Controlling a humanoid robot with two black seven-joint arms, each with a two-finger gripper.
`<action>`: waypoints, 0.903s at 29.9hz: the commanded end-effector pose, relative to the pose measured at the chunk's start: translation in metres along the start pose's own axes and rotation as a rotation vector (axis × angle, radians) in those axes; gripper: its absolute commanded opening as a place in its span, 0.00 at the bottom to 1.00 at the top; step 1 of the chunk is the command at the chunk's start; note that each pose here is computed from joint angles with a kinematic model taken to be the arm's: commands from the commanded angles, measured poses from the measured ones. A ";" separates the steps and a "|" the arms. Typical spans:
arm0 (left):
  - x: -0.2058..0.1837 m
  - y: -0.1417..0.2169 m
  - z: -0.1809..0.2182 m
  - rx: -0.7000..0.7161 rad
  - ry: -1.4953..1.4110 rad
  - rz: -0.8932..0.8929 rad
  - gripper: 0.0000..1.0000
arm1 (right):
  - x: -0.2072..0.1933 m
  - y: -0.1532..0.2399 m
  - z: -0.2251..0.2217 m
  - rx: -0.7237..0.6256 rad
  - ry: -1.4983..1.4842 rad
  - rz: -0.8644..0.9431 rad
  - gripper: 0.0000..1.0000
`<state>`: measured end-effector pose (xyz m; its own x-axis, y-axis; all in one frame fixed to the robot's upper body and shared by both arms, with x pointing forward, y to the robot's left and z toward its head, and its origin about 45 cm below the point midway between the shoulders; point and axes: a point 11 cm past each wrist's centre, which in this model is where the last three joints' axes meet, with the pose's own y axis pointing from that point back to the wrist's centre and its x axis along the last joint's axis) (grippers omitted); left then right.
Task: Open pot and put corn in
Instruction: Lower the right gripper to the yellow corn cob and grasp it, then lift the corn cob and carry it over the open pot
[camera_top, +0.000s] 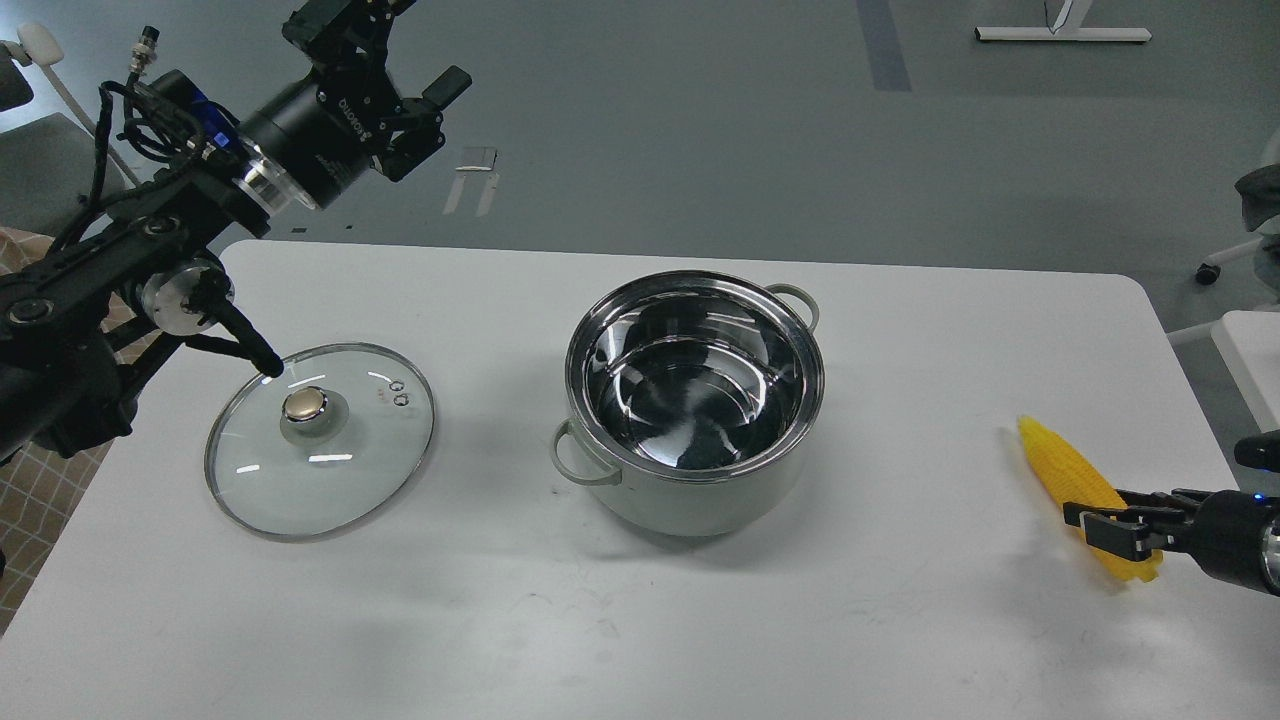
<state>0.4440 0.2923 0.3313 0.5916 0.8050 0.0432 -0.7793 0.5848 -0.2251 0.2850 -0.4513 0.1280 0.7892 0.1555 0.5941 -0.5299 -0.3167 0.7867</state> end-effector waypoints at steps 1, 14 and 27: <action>-0.001 0.000 0.000 -0.001 0.001 -0.002 0.98 | 0.002 0.000 -0.001 0.003 0.002 0.003 0.00; -0.002 -0.001 0.000 0.000 0.002 -0.007 0.98 | 0.102 0.051 -0.021 0.039 0.150 0.182 0.00; -0.006 -0.004 -0.001 -0.004 0.009 -0.012 0.98 | 0.214 0.088 -0.106 0.226 0.248 0.316 0.00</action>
<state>0.4437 0.2857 0.3306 0.6023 0.7973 0.0381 -0.7716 0.5938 -0.2283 0.3668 -0.3651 0.3331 0.5038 0.2211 0.8351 -0.6468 -0.5442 0.5343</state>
